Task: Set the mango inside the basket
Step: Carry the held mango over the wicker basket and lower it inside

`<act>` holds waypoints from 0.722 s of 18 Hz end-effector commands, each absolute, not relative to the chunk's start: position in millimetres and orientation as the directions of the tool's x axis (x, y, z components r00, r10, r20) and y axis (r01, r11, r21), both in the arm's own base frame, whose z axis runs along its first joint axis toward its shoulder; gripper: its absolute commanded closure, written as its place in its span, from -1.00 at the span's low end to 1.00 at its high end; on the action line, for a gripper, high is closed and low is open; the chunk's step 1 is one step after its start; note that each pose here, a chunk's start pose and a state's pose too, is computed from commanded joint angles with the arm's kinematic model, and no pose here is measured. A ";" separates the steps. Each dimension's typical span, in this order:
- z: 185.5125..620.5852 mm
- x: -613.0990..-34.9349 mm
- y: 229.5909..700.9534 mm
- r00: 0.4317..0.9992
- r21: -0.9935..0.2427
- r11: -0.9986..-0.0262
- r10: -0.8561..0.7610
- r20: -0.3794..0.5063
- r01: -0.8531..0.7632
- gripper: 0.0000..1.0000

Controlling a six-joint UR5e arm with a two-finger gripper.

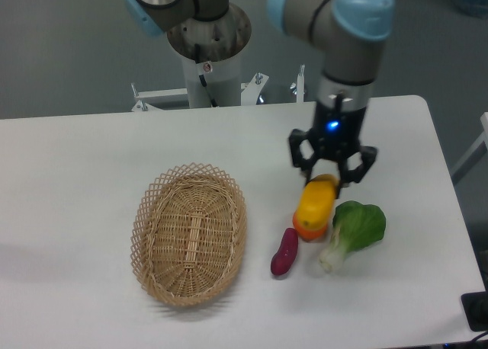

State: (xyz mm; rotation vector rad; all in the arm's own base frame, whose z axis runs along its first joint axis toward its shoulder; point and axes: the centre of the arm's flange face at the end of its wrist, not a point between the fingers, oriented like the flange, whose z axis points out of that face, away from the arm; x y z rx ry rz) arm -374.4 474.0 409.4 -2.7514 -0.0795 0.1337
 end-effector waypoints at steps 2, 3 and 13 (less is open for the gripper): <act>389.8 -350.4 494.0 0.994 -0.320 -0.946 0.069 -0.083 0.039 0.05; 377.6 -332.1 505.8 0.994 -0.275 -0.961 0.057 -0.097 0.028 0.05; 274.8 -231.5 564.9 0.989 -0.047 -0.996 -0.069 -0.131 -0.075 0.05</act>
